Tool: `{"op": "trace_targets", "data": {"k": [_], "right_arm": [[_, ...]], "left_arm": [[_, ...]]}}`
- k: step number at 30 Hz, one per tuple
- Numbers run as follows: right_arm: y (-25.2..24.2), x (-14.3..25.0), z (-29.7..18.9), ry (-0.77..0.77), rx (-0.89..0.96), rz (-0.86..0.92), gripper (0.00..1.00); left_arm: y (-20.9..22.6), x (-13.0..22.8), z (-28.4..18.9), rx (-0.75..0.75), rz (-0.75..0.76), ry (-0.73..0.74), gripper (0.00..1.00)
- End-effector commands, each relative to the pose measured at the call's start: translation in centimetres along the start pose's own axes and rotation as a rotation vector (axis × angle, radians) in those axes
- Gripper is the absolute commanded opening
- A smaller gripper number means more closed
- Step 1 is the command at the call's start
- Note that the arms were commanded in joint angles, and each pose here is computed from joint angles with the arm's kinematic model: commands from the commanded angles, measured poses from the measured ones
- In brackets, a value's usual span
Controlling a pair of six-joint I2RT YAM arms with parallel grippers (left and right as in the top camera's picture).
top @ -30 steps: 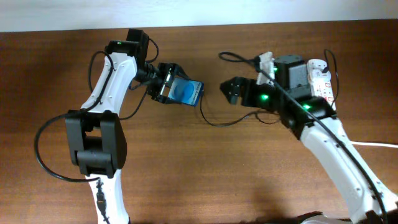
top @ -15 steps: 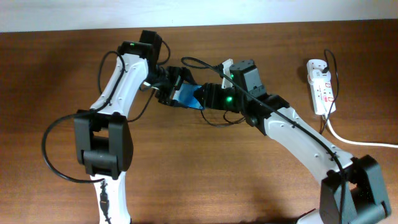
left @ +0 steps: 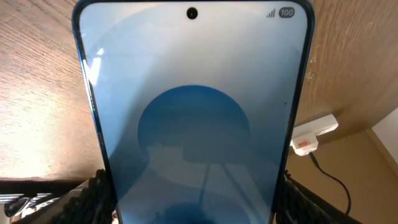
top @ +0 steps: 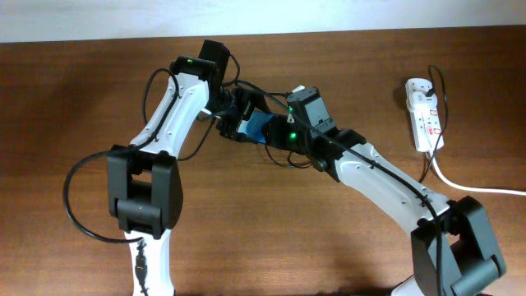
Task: Plug charger to phone and switch on socket
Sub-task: 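Raise the phone upright with the left gripper, bottom port facing down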
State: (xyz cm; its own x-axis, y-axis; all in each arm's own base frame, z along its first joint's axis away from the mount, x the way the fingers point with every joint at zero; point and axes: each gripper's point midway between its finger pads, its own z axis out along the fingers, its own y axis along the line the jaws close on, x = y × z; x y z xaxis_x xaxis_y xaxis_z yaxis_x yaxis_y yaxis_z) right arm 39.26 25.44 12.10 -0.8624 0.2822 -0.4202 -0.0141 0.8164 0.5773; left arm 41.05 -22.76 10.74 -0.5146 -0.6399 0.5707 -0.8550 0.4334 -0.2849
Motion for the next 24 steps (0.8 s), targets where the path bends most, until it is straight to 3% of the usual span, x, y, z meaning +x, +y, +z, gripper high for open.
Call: {"op": "trace_targets", "data": {"k": [1,5,9,12,14,16,18,20,21,24], "right_arm": [[-0.1,-0.1,0.6,-0.006,0.015,-0.007,0.26],[-0.1,-0.1,0.7,-0.003,0.016,-0.008,0.04],[0.4,-0.6,0.2,-0.020,-0.004,-0.010,0.04],[0.0,-3.5,-2.3,-0.096,-0.017,-0.004,0.04],[-0.7,-5.6,-4.3,-0.151,-0.019,0.017,0.04],[-0.7,-7.0,-6.1,-0.180,-0.058,0.032,0.04],[0.7,-8.3,-8.2,-0.208,-0.146,0.062,0.04],[1.3,-9.4,-9.9,-0.256,-0.178,0.097,0.04],[2.0,-10.3,-11.0,-0.295,-0.211,0.116,0.04],[3.2,-13.0,-13.0,-0.413,-0.282,0.211,0.04]], "left_arm": [[-0.6,0.9,0.0,0.013,0.008,0.034,0.00],[-0.6,1.0,0.0,0.011,0.007,0.038,0.00],[-0.6,0.9,0.0,0.012,0.010,0.037,0.00],[-0.6,0.3,-0.4,0.023,0.059,0.032,0.00],[-1.0,-0.5,-0.9,0.048,0.194,0.020,0.00],[-1.7,-1.3,-1.6,0.087,0.430,0.001,0.00],[-3.3,-0.4,-2.5,0.204,0.739,0.052,0.00],[-4.6,1.0,-4.1,0.342,0.833,0.143,0.00],[-5.5,2.3,-6.1,0.489,0.989,0.215,0.00],[-6.6,3.8,-10.3,0.711,1.048,0.351,0.00]]}}
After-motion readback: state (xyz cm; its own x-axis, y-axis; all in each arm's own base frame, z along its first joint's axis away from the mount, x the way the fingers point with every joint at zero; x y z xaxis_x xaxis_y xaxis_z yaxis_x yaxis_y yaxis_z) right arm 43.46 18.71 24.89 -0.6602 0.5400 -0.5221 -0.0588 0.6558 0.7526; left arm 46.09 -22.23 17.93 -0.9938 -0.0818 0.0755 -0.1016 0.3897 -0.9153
